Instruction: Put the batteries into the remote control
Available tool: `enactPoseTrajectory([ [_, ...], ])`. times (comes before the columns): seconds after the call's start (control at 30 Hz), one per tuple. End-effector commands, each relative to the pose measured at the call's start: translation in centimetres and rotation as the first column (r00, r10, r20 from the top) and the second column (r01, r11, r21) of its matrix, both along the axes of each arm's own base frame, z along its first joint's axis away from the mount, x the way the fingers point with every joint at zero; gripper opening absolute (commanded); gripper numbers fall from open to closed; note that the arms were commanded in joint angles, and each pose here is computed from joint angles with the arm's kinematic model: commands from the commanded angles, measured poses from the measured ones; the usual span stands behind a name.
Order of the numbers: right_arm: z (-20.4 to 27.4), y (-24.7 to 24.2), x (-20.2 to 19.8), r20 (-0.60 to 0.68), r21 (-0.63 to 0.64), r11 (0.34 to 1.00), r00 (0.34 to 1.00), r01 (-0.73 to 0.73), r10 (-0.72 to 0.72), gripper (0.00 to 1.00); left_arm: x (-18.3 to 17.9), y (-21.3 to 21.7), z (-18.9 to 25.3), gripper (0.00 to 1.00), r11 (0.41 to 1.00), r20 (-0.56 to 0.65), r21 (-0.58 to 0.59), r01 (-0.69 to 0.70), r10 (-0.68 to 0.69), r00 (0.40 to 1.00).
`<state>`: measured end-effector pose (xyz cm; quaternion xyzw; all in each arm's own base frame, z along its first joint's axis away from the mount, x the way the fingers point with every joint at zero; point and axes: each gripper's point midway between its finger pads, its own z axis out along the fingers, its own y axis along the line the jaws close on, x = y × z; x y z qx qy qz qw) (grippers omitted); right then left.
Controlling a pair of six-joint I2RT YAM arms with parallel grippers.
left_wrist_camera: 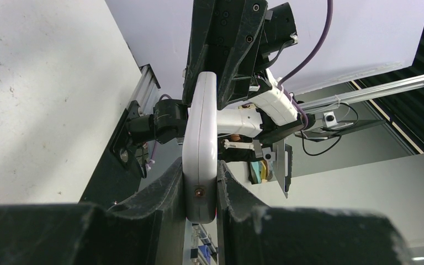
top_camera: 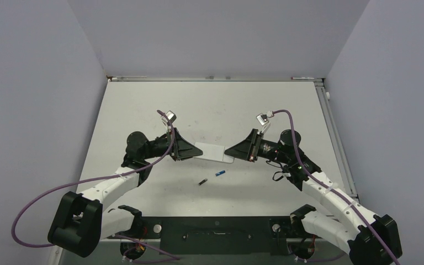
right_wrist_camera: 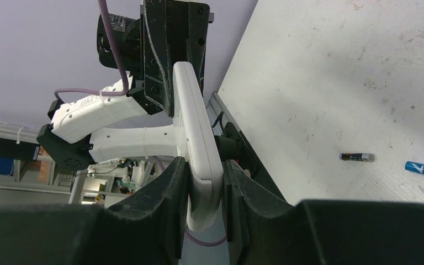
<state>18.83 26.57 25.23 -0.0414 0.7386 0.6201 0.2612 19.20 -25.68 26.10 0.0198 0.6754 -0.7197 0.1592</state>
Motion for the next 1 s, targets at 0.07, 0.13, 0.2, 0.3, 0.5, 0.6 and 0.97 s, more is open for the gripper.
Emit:
enactPoseTrajectory([
  [0.07, 1.47, -0.55, 0.34, 0.102, -0.007, 1.000, 0.995, 0.025, -0.024, 0.20, 1.09, 0.26, 2.50, 0.00, 0.998, 0.044, -0.048, -0.040, 0.042, 0.998],
  [0.13, 1.31, -0.62, 0.37, 0.098, -0.012, 1.000, 0.995, 0.028, -0.027, 0.20, 1.04, 0.31, 2.67, 0.00, 0.998, 0.046, -0.055, -0.037, 0.040, 0.998],
  [0.2, 1.28, -0.63, 0.35, 0.098, -0.014, 0.999, 0.995, 0.029, -0.027, 0.20, 1.05, 0.32, 2.71, 0.00, 0.998, 0.047, -0.057, -0.036, 0.039, 0.998],
  [0.3, 1.25, -0.72, 0.34, 0.097, -0.016, 0.999, 0.995, 0.033, -0.031, 0.20, 1.03, 0.38, 2.70, 0.00, 0.998, 0.047, -0.057, -0.036, 0.039, 0.998],
  [0.5, 1.18, -0.93, 0.35, 0.097, -0.026, 0.999, 0.994, 0.043, -0.040, 0.20, 1.12, 0.46, 2.77, 0.00, 0.998, 0.050, -0.057, -0.038, 0.040, 0.998],
  [0.6, 1.15, -1.01, 0.37, 0.096, -0.030, 0.998, 0.994, 0.046, -0.043, 0.22, 1.16, 0.48, 2.75, 0.00, 0.998, 0.050, -0.057, -0.038, 0.041, 0.998],
  [0.97, 0.93, -1.46, 0.28, 0.096, -0.053, 0.997, 0.994, 0.057, -0.051, 0.22, 1.25, 0.58, 2.90, 0.00, 0.998, 0.057, -0.058, -0.038, 0.042, 0.998],
])
